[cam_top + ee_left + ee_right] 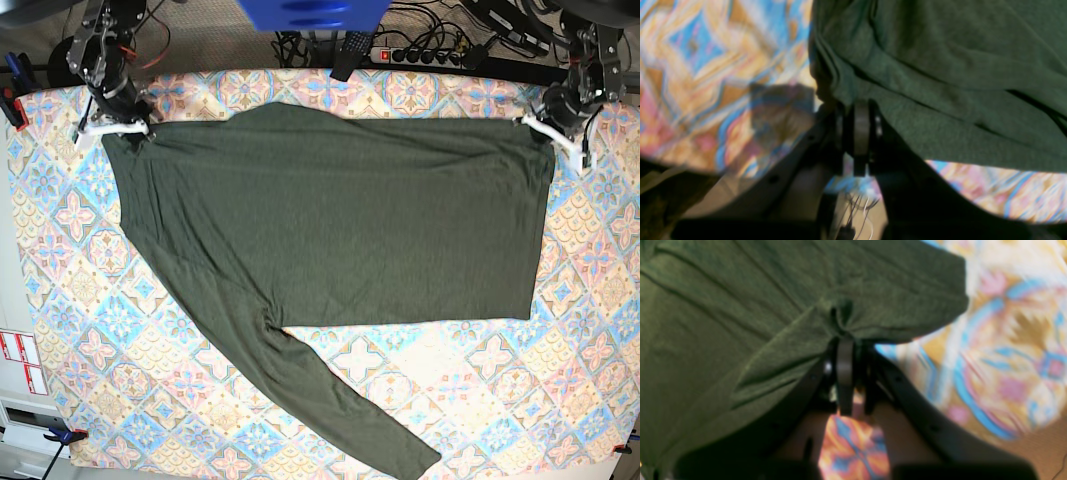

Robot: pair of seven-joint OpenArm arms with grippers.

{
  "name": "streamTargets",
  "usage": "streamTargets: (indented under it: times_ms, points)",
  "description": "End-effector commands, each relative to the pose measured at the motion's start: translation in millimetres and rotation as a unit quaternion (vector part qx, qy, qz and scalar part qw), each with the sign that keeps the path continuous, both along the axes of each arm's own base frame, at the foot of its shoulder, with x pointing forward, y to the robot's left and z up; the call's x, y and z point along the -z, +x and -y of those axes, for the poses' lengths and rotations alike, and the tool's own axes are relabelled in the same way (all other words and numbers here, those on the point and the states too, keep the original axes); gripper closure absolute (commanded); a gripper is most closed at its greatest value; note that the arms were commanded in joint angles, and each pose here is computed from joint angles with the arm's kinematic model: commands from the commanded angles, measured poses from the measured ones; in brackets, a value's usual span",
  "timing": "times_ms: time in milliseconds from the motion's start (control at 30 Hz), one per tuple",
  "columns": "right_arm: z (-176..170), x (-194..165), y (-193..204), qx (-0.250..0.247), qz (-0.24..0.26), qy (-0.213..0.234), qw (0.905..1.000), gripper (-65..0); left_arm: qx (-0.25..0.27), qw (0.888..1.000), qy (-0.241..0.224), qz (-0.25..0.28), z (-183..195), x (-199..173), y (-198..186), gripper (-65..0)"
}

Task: Fold the T-shirt properly
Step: 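Pull the shirt further toward the robot base with both grippers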

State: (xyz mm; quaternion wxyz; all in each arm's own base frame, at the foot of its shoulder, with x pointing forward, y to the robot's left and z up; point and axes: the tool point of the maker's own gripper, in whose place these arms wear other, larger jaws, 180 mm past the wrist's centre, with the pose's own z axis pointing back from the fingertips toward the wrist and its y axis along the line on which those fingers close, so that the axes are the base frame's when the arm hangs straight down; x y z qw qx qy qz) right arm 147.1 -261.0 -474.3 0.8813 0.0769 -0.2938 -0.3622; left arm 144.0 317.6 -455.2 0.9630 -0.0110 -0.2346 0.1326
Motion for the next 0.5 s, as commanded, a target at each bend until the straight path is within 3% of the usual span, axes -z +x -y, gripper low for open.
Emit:
streamTargets:
  times_ms: [0,200,467]
  points:
    - [8,-9,1,-0.002,0.010,-0.017,0.9998,-0.1,0.006,1.000,0.014,0.007,-7,-8,3,0.0]
    - [22,-22,-7,0.006,0.015,-0.037,0.9992,-0.1,0.007,1.000,0.015,-0.013,-8,-3,-17,0.0]
    - [21,-21,-6,0.004,0.014,-0.037,0.9992,-0.3,0.006,1.000,0.013,-0.012,-6,-2,-16,0.0]
